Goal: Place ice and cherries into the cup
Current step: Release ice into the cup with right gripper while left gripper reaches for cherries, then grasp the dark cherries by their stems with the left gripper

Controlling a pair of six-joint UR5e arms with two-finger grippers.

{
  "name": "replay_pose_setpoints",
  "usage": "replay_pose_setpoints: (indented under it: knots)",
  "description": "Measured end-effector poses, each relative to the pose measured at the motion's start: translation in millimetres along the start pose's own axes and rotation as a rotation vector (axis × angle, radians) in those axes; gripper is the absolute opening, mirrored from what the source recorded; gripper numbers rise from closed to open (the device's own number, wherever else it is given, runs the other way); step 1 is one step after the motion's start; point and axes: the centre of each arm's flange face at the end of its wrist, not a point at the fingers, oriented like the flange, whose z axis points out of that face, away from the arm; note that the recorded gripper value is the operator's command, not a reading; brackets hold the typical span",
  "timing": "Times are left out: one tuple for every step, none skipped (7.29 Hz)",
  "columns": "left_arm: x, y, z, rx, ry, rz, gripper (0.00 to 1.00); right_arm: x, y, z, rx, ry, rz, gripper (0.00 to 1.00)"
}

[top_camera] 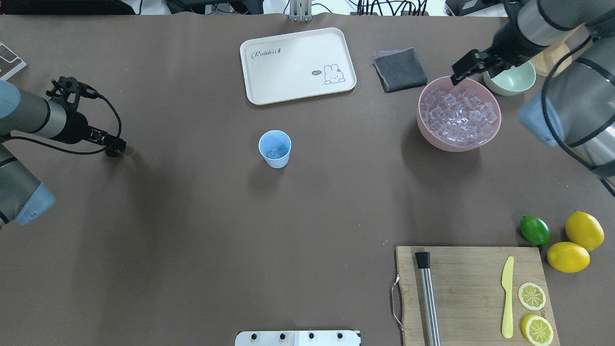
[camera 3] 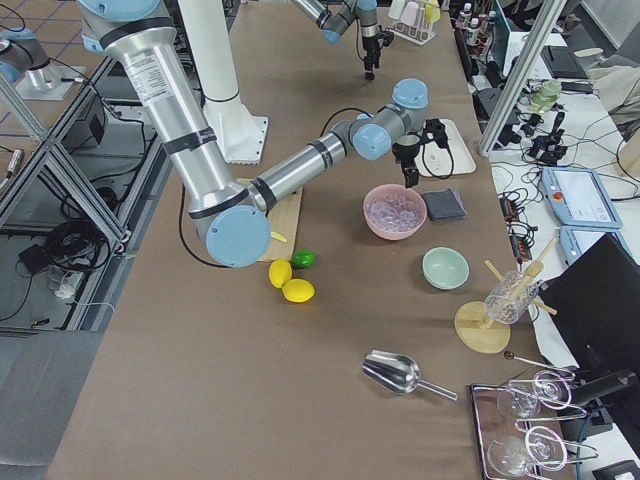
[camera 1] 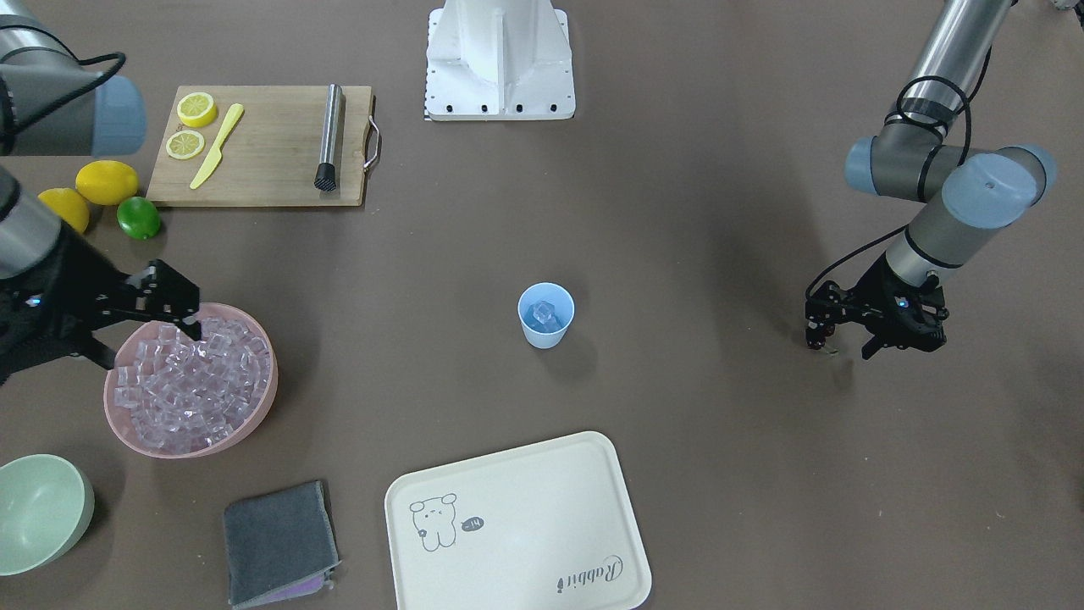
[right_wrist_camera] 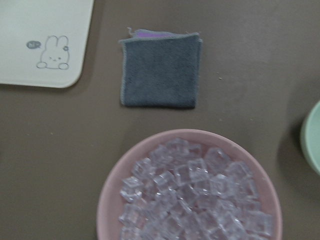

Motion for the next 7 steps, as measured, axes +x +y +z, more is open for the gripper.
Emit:
replay_pose_setpoints:
  knots:
    - [6, 2, 2, -0.002, 0.008, -0.011, 0.58, 40, 22, -8, -0.008, 0.015, -0.036, 0.98]
    - [14, 3, 6, -0.006, 0.015, -0.012, 0.45, 69, 39, -10, -0.018, 0.032, -0.071, 0.98]
    - [21, 3, 9, -0.009, 0.021, -0.012, 0.38, 82, 47, -10, -0.025, 0.042, -0.091, 0.98]
    - [26, 2, 10, -0.01, 0.025, -0.011, 0.14, 88, 50, -9, -0.028, 0.049, -0.098, 0.98]
    - [30, 0, 10, -0.008, 0.03, -0.007, 0.02, 92, 51, -8, -0.031, 0.054, -0.099, 0.98]
    - [35, -2, 11, -0.006, 0.036, -0.003, 0.0, 94, 52, -7, -0.034, 0.057, -0.097, 0.98]
    - [43, -4, 8, -0.001, 0.048, 0.004, 0.0, 96, 54, -5, -0.037, 0.061, -0.094, 0.98]
